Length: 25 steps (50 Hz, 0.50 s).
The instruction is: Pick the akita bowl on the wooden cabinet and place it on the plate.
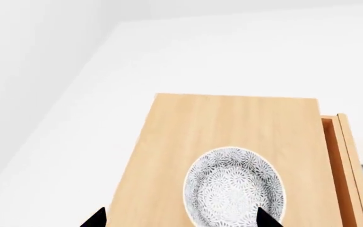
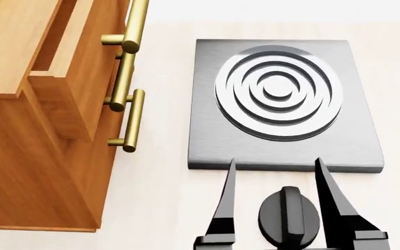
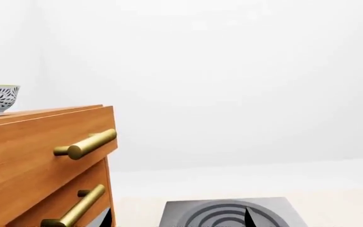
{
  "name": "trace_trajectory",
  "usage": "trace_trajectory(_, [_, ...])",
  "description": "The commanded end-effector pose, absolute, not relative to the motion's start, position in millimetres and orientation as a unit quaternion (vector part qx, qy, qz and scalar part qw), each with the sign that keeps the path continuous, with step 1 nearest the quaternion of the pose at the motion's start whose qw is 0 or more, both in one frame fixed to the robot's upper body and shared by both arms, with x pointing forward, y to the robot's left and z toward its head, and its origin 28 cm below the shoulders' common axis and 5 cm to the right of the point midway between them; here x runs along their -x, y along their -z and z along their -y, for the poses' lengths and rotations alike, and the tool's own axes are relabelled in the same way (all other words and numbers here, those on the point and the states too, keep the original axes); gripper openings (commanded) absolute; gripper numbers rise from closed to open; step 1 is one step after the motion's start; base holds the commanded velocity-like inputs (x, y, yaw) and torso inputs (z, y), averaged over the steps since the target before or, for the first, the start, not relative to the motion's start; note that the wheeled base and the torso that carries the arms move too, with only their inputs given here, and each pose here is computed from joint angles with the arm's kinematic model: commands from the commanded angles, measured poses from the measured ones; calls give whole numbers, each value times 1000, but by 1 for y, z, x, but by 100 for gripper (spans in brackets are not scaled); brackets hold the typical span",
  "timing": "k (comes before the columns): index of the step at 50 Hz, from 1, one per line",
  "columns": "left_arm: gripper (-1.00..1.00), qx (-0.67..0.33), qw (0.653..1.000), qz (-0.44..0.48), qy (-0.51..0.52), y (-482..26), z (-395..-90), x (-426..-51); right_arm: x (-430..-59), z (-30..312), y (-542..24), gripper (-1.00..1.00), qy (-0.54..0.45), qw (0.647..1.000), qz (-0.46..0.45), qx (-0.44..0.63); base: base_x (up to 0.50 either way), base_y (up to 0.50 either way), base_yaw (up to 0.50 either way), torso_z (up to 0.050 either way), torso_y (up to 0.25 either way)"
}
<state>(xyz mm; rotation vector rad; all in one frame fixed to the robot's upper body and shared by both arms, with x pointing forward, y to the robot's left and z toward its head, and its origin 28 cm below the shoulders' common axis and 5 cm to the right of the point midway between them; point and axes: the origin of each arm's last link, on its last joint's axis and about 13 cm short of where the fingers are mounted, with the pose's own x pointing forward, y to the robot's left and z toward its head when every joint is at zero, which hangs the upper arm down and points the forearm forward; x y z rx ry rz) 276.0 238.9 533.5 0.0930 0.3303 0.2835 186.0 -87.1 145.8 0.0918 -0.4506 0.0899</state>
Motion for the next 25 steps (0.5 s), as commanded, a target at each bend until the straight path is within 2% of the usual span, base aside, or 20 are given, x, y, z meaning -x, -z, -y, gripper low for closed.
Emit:
trace_trajectory(1, [100,-56,975,-173,-125,-527,-234,-287,-189,88,-142,100,-43,974,218,-48,0,0,0,0,0])
trace_trajectory(25, [100,-46,971,-192,-137,-502,-238,-313,-198,88,-132,100,-47,978,200,-45,0,0,0,0,0])
